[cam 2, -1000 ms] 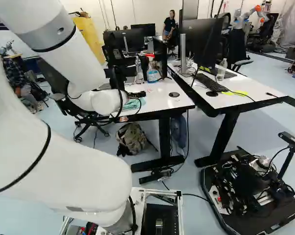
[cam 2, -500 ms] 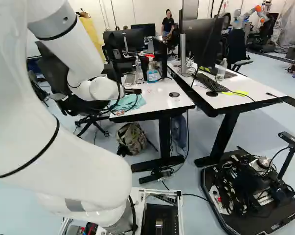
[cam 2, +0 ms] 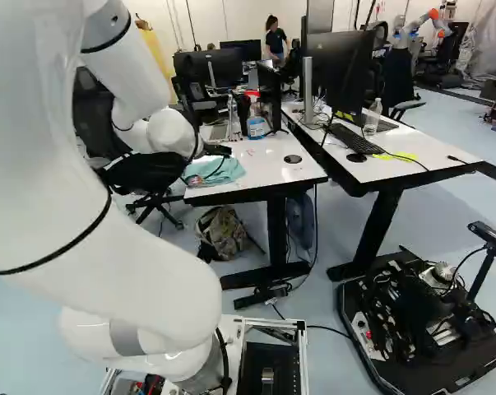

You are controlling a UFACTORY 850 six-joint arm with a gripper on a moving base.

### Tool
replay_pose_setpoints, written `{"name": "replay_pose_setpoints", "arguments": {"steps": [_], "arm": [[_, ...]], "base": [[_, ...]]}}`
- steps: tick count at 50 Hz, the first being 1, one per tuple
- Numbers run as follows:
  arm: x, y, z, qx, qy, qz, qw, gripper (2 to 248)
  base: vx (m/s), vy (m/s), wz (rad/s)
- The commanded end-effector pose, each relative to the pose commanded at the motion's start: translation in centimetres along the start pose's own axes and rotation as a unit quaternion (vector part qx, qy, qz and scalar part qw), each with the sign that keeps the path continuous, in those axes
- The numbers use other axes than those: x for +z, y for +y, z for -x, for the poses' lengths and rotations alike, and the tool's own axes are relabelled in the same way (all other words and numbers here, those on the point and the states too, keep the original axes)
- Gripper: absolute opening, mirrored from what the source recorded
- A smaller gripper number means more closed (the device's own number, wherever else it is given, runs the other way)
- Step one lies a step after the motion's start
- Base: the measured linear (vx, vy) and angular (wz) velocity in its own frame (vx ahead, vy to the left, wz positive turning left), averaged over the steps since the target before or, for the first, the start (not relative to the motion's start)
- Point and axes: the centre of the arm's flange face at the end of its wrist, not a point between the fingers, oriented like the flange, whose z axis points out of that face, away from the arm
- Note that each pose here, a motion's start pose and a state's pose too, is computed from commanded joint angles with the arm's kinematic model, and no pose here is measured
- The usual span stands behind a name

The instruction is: Clean the table with the green towel

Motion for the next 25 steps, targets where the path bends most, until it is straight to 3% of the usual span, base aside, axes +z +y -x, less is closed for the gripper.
{"name": "replay_pose_setpoints", "arguments": {"steps": [25], "arm": [[1.5, -1.2, -3.7, -0.009, -0.056, -0.010, 0.9983, 247]], "base": [[0.000, 0.000, 0.000]]}}
